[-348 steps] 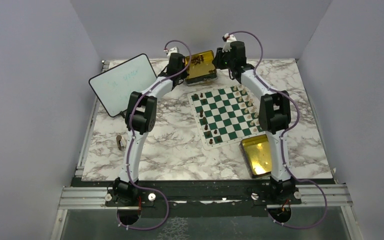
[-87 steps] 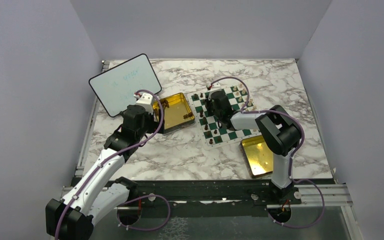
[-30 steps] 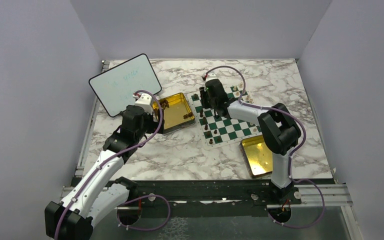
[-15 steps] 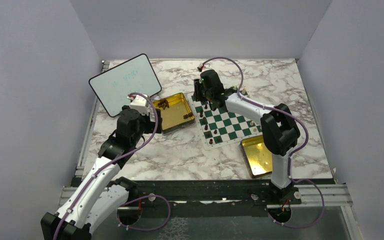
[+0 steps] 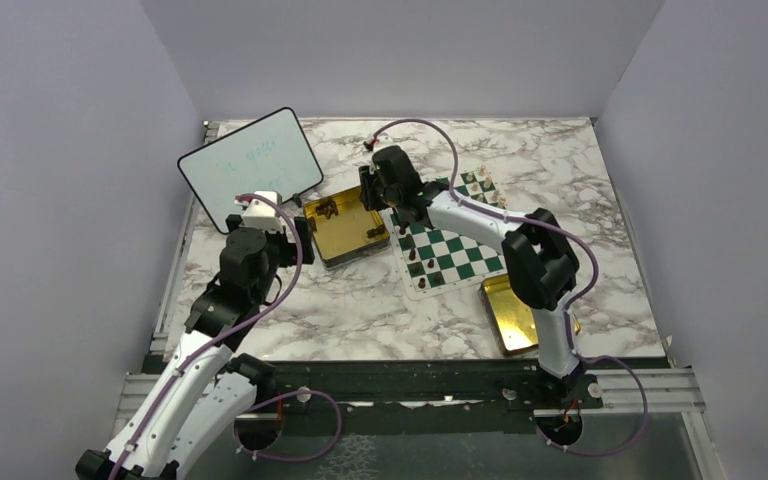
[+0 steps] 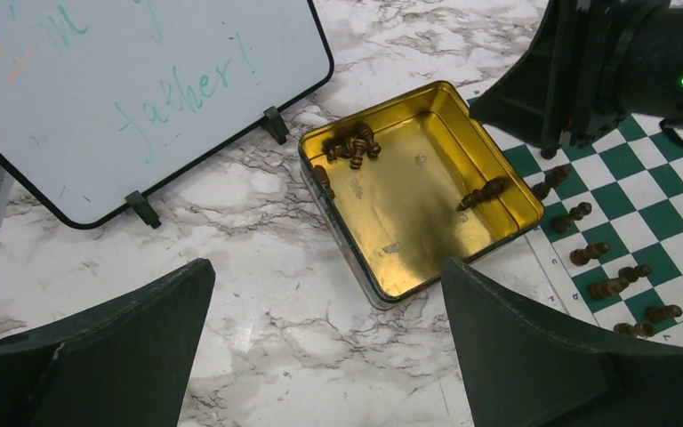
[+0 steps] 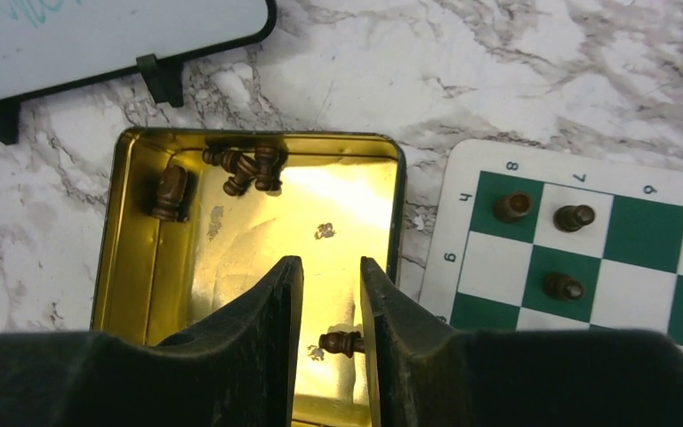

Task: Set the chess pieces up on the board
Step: Pick up the chess piece from the storage box.

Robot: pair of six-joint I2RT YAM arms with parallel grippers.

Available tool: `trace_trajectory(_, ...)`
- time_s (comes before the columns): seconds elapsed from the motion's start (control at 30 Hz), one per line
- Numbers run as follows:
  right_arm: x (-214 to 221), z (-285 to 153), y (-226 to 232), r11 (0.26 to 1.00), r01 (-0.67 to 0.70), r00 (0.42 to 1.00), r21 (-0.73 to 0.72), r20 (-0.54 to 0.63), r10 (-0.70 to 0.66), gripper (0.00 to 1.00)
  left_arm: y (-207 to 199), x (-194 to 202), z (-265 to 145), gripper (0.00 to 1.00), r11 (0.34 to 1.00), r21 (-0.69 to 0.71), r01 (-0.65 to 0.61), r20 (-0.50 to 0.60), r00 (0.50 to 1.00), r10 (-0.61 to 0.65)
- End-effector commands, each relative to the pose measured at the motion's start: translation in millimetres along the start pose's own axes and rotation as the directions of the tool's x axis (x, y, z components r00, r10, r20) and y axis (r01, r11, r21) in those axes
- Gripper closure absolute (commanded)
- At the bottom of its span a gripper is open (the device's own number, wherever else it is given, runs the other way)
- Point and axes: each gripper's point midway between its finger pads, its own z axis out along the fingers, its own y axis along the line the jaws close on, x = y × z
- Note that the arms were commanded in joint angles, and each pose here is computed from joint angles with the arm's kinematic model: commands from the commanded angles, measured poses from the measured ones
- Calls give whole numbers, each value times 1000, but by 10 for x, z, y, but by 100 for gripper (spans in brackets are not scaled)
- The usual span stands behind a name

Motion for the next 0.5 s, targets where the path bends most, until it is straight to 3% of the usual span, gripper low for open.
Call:
trace_trajectory(0.0,181,116,264,998,43,998,-56,-33,-45,66,104,-105,-14,1,999,-53,6,54,999,-4)
trace_trajectory(0.23,279,342,541,982,164,986,-91,47,-160,67,123,-123,-27,1,998,-62,7,62,998,-4)
trace_trajectory(0.47,275,523,579,979,185,979,-90,107,-175,68,153,-155,-63,2,997,-73,14,80,997,-8)
